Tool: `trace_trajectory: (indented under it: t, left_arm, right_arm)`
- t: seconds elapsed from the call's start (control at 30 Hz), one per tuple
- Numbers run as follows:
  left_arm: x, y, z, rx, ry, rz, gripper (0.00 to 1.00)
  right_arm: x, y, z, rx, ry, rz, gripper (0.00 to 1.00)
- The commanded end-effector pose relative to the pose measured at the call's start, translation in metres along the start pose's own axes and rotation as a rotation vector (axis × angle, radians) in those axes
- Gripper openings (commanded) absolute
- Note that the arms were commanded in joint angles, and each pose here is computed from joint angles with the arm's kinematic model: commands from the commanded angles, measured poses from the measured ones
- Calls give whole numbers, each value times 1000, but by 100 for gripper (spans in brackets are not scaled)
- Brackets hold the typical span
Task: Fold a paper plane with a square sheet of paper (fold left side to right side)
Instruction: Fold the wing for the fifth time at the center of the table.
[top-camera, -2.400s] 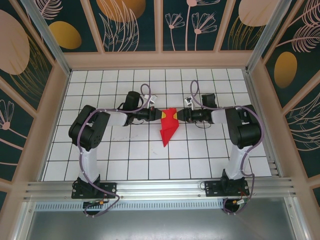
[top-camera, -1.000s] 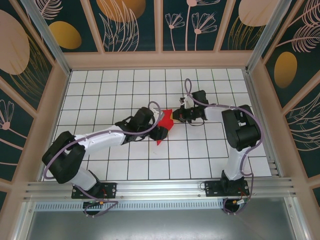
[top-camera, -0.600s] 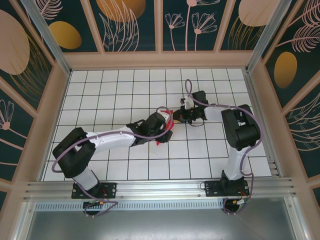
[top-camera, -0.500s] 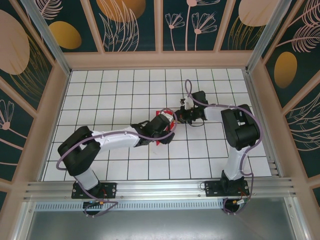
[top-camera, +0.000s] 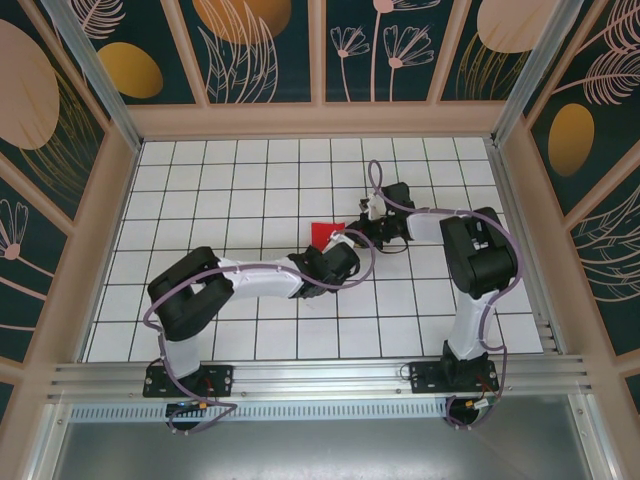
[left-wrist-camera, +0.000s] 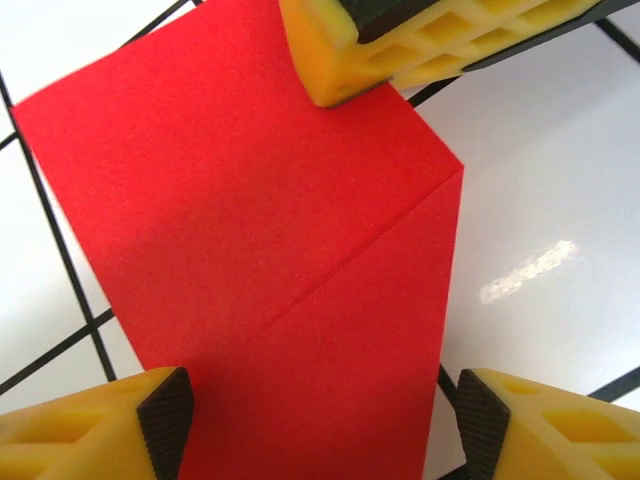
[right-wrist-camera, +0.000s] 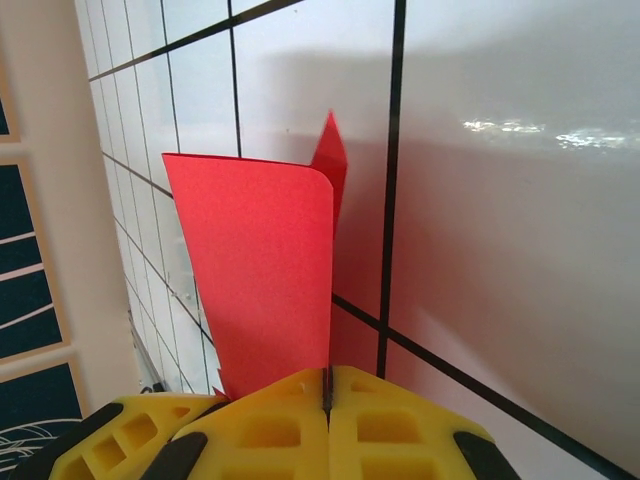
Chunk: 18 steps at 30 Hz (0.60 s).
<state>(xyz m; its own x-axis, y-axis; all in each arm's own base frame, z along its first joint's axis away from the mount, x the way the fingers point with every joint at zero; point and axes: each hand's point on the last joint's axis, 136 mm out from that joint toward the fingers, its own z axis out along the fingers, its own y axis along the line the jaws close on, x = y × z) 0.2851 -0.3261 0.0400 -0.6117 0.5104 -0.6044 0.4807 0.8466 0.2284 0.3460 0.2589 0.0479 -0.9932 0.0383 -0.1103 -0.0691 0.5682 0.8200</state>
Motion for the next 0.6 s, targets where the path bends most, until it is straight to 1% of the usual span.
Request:
trace_trajectory:
  t: [0.0, 0.2, 0.27, 0.57]
  left_arm:
    - [2, 7, 1, -73, 5, 38, 70]
    - [8, 4, 4, -72, 18, 45, 61]
    - [10, 4, 6, -73, 22, 44, 55]
    - [14, 1, 10, -62, 33, 41, 37]
  right_arm:
    - [-2, 3, 4, -3, 12, 10, 0]
    - [-1, 2, 5, 3, 19, 13, 0]
    - [-1, 2, 5, 4, 18, 13, 0]
    - [2, 2, 6, 4, 33, 5, 0]
